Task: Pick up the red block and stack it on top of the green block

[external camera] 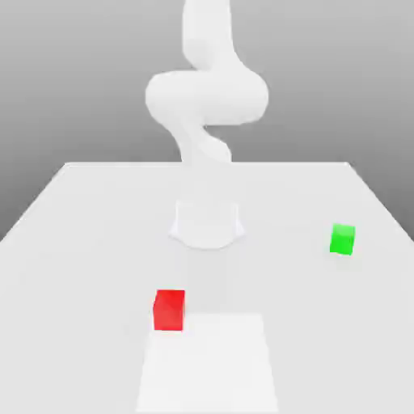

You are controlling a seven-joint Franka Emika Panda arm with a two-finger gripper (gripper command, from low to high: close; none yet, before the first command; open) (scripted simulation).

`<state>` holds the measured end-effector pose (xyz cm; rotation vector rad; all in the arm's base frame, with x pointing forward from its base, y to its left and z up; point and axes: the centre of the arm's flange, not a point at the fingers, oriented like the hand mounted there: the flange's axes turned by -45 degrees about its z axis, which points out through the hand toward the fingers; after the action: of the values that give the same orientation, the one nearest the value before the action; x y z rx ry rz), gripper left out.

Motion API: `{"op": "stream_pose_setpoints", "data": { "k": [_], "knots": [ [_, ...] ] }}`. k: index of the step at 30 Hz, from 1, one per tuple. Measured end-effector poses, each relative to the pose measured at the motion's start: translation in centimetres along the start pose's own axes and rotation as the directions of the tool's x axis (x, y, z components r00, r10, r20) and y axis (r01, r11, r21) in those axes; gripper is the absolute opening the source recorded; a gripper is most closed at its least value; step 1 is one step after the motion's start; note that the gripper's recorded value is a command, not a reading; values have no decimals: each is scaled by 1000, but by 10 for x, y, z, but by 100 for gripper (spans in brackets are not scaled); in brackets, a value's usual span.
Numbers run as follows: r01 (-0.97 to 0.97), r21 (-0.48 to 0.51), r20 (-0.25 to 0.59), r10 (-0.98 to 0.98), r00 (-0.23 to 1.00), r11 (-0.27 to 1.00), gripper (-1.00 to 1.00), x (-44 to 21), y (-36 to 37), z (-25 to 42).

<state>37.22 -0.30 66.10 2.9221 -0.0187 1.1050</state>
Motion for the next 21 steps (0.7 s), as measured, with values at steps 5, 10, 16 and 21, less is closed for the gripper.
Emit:
{"op": "stream_pose_setpoints", "data": {
  "k": [5,10,16,21],
  "knots": [
    [15,-31,185,-9,983,999,0,-55,14,118],
    [12,-40,368,3,930,999,0,-140,33,210],
    [-20,-22,587,29,809,1000,0,-283,53,288],
    [-38,-13,657,37,753,999,0,-360,56,336]
  ]
}}
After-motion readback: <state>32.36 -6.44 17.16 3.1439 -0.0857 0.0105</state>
